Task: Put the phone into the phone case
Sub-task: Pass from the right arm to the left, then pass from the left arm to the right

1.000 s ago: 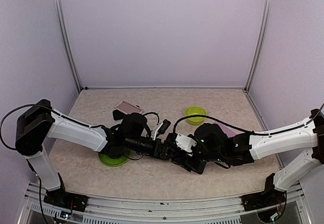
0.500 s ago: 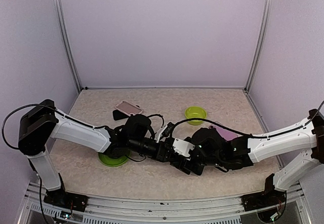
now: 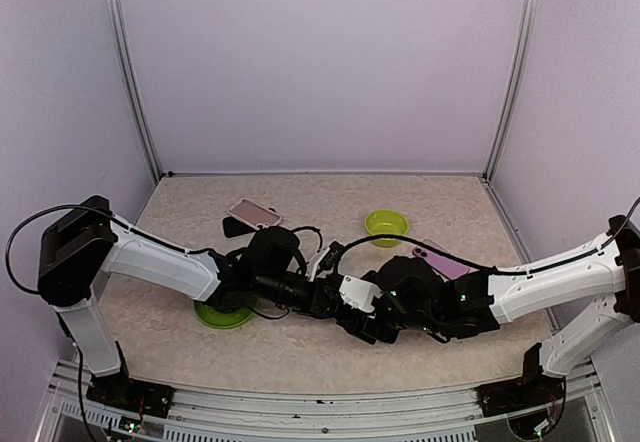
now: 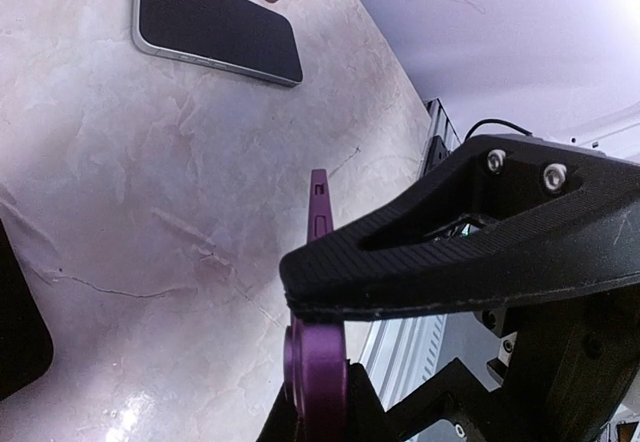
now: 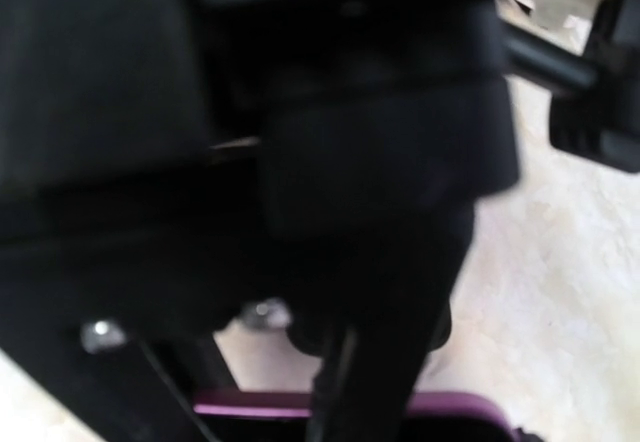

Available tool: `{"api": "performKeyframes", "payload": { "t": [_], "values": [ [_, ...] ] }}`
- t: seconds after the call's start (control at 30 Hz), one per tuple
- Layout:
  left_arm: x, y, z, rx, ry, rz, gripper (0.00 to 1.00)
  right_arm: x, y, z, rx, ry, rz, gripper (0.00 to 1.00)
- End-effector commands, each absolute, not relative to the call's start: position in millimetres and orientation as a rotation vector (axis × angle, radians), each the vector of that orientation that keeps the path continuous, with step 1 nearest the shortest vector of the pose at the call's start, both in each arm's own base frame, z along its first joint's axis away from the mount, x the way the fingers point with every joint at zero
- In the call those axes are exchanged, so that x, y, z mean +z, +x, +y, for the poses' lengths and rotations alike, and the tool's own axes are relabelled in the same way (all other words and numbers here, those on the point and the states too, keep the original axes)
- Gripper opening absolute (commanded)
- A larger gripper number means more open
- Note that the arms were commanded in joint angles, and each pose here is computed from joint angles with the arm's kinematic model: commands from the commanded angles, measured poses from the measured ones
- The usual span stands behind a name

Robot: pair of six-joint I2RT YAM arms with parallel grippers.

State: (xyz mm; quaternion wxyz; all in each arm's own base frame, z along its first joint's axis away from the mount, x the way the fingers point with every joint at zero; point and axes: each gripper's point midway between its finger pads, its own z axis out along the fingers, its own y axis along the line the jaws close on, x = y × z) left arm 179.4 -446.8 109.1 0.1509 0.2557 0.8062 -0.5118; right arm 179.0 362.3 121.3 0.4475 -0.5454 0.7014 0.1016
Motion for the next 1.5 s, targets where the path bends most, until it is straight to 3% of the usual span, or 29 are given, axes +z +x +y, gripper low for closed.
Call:
{"api": "performKeyframes", "payload": {
  "t": [0.0,0.2,0.7,0.97,1.47],
  "values": [
    [134.0,177.7,-450.6,-1.433,0.830,2.189,0.00,145.3,185.6,367.5,0.246,-1.277,1.706,0.75],
    [158.3,193.3,-438.1,-1.311,0.796,2.123,0.00,162.1,188.8,359.0,0.238,-1.219,1.704,0.99],
    [216.4,209.2,-395.5,-1.273,0.658,1.886,0.00,243.1,186.2,321.9,0.433,-0.877,1.594,1.00],
    [278.9,203.3,-362.2,-1.251,0.598,1.649,0.00,277.5,196.5,286.7,0.661,-0.611,1.583,1.00],
    [312.3,175.0,-346.0,-1.404,0.604,1.470,0.00,297.5,179.4,332.2,1.190,-0.676,1.615,1.00]
  ]
}}
